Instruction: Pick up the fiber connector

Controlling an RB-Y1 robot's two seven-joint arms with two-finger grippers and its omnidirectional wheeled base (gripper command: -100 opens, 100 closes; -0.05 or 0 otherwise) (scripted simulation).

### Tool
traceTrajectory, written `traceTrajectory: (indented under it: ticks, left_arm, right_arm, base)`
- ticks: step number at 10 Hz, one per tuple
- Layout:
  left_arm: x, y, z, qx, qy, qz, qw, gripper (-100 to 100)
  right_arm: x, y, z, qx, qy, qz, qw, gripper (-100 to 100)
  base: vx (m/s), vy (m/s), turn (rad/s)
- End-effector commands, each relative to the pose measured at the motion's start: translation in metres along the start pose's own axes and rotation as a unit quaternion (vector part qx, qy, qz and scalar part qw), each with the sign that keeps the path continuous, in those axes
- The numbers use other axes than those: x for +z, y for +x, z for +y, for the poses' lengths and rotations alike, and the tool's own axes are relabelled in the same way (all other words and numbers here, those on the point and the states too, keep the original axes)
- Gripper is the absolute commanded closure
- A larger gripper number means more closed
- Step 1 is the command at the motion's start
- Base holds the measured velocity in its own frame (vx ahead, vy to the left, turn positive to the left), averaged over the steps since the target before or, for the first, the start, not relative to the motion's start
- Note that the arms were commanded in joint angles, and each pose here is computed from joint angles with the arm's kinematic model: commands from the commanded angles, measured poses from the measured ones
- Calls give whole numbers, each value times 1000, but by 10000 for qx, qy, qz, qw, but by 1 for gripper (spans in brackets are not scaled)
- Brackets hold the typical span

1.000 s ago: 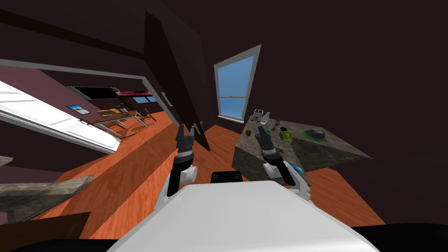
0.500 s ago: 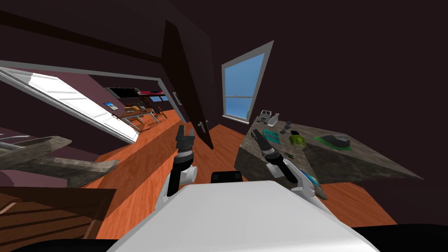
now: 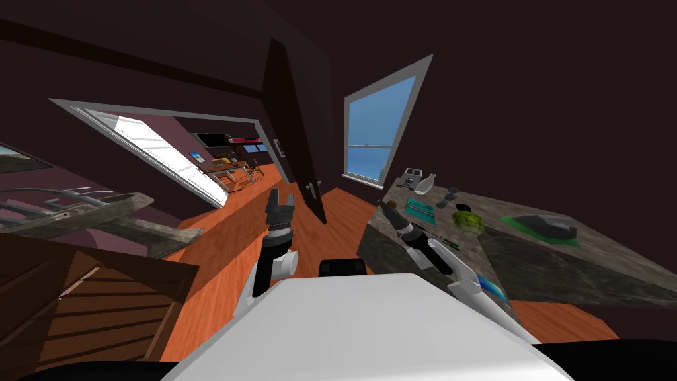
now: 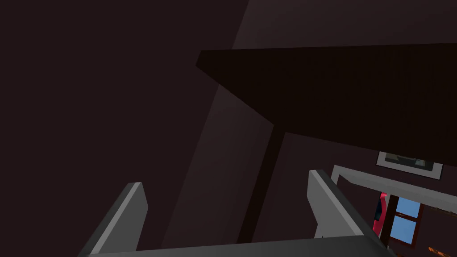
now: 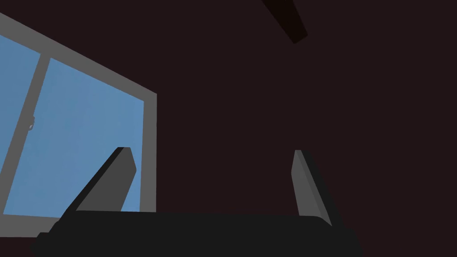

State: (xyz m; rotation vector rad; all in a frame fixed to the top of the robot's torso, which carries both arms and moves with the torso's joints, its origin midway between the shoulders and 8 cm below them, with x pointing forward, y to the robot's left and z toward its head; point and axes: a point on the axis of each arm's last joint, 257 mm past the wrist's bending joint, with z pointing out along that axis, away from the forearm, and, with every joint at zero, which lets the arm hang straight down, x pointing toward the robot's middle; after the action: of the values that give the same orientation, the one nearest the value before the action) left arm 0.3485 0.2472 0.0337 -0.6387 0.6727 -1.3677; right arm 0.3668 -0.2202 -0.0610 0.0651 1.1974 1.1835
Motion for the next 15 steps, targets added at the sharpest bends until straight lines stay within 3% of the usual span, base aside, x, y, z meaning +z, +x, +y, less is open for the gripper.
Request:
traceTrajectory:
  ticks: [1, 4, 5, 8, 9, 10, 11, 12, 13, 14, 15]
  left_arm:
    - [0, 0, 0, 0, 0, 0, 10000, 0]
    - [0, 0, 0, 0, 0, 0, 10000, 0]
    - [0, 0, 0, 0, 0, 0, 10000, 0]
    - [0, 0, 0, 0, 0, 0, 10000, 0]
    - [0, 0, 0, 0, 0, 0, 10000, 0]
    - [0, 0, 0, 0, 0, 0, 10000, 0]
    - [0, 0, 0, 1, 0, 0, 10000, 0]
    - [0, 0, 0, 0, 0, 0, 10000, 0]
    - [0, 0, 0, 1, 0, 0, 10000, 0]
    - [0, 0, 0, 0, 0, 0, 10000, 0]
    - [0, 0, 0, 1, 0, 0, 10000, 0]
  right_arm:
    - [-7, 8, -16, -119, 150, 304, 9994, -100]
    - [-18, 17, -31, -288, 288, 686, 9968, -100]
    - [-29, 24, -47, -411, 441, 976, 9934, -100]
    - [-43, 31, -63, -584, 601, 1347, 9873, -100]
    - [-58, 37, -79, -709, 772, 1633, 9810, -100]
    - [-59, 36, -80, -742, 769, 1687, 9799, -100]
    - [-76, 41, -96, -880, 946, 1990, 9714, -100]
    - [-77, 40, -96, -906, 944, 2030, 9704, -100]
    - [-94, 43, -111, -1043, 1099, 2328, 9606, -100]
    - [-96, 42, -113, -1073, 1121, 2375, 9589, -100]
    - [-116, 44, -127, -1207, 1277, 2669, 9476, -100]
  base:
    - [2, 13, 229]
    - [6, 8, 133]
    - [9, 10, 184]
    - [10, 3, 127]
    - [12, 4, 174]
    - [11, -2, 93]
    - [14, 0, 190]
    - [12, -5, 90]
    - [15, -4, 129]
    - [12, -7, 77]
    - [12, -7, 153]
